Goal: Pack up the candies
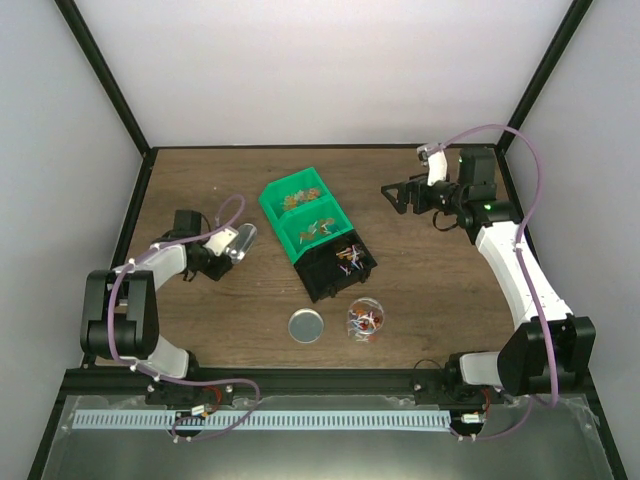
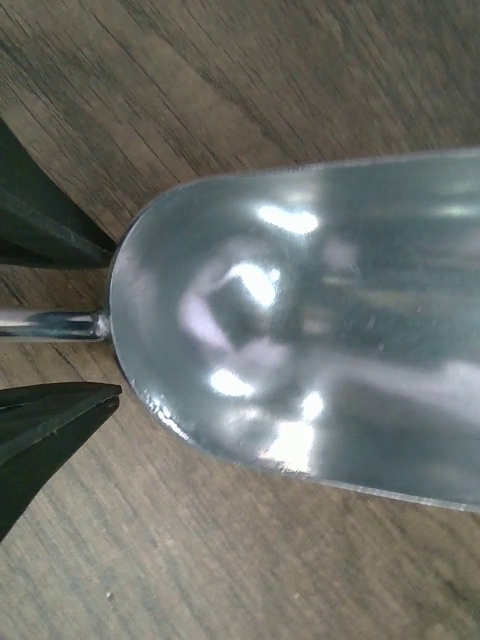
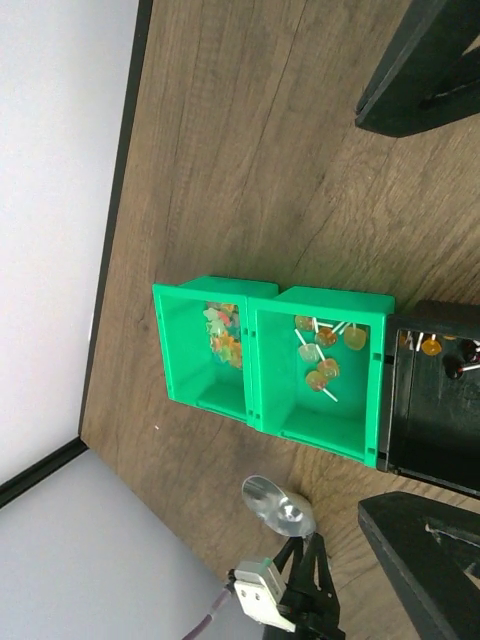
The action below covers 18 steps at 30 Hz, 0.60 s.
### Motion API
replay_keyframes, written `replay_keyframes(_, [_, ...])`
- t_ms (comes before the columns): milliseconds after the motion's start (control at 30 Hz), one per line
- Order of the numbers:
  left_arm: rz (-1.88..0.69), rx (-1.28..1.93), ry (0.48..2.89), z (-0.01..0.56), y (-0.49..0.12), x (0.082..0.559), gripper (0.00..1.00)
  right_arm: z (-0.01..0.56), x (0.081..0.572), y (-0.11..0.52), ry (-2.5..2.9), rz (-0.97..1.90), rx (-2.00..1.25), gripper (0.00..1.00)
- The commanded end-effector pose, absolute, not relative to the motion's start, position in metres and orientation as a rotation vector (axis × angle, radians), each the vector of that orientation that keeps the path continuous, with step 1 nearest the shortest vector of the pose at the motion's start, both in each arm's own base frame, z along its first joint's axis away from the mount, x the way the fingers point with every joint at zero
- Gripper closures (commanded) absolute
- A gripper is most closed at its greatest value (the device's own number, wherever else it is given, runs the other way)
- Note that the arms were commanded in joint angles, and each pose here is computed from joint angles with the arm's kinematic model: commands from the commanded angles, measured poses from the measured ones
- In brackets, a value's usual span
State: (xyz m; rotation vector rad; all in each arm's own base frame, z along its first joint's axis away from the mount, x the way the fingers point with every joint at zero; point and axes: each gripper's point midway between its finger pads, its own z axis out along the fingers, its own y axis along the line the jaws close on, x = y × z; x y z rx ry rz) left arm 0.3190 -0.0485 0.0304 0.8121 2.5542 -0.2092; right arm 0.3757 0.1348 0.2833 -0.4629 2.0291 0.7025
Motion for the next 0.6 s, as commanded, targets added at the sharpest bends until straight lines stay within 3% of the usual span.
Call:
replay_keyframes(0, [-0.277, 0.820, 2.540, 0.041, -0.056, 0.315, 0.63, 0.288, 0.367, 0.137, 2.006, 0.692, -0.554, 0.00])
replay_keyframes(133, [-0.335, 0.815, 2.500, 0.067, -0.064, 0.312, 0.47, 0.289, 0.364, 0.141, 1.996, 0.693, -0.639, 0.00])
replay_keyframes(333, [-0.419, 0.790, 2.404, 0.114, -0.077, 0.303, 0.16, 0.280, 0.354, 0.167, 1.989, 0.753, -0.827, 0.00])
replay_keyframes(467, [-0.477, 0.733, 2.403, 0.136, -0.083, 0.303, 0.06, 0.271, 0.338, 0.203, 1.985, 0.744, -1.024, 0.00])
replay_keyframes(567, [-0.518, 0.700, 2.405, 0.146, -0.086, 0.301, 0.04, 0.269, 0.315, 0.230, 1.948, 0.797, -1.136, 0.00])
